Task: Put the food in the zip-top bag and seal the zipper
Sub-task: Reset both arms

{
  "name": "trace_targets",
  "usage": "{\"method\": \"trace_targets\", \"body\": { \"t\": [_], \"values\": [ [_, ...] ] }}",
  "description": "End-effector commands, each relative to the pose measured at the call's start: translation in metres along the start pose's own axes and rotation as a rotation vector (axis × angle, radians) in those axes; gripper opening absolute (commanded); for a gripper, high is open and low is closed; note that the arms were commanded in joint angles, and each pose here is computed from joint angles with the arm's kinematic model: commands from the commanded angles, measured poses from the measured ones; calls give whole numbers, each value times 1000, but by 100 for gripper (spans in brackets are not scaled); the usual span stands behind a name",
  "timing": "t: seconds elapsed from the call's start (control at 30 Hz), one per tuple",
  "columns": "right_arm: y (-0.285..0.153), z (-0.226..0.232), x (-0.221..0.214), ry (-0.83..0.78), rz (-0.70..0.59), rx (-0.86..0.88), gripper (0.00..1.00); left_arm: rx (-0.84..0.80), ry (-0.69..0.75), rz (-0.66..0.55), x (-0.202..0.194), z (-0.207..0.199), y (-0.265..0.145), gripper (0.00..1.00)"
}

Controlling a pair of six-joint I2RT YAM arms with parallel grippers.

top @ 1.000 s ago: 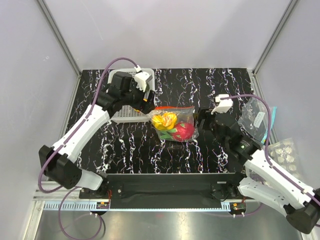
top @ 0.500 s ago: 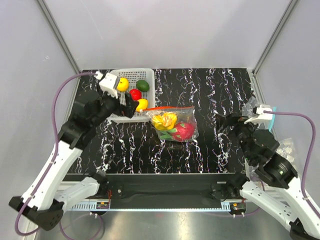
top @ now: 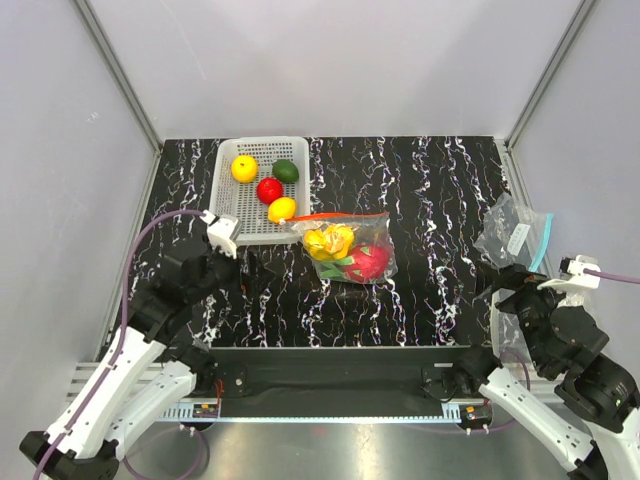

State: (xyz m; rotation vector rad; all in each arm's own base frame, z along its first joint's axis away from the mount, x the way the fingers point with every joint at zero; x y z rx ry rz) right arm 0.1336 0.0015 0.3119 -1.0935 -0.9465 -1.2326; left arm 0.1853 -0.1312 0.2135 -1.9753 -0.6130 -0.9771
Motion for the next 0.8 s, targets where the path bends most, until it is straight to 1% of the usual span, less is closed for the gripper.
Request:
{"method": "trace_targets", "body": {
  "t": [0.0, 0.27, 0.77],
  "values": [
    [0, -6, -9, 12, 9, -27, 100, -114, 5, -39, 13, -22, -10, 99],
    [4, -5, -16, 14, 35, -43, 100, -252, 18, 6, 0, -39, -6, 99],
    [4, -4, -19, 23, 30, -29, 100, -217, 21, -5, 3, -34, -7, 99]
  ]
}}
Point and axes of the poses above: each gripper's point midway between its finger pads, its own y axis out along the fingers, its own z axis along the line the jaws close on, x = y × z, the point moved 2 cm from there along -y, back along the fingers, and after that the axes turned 7 degrees about -y, right-handed, at the moved point
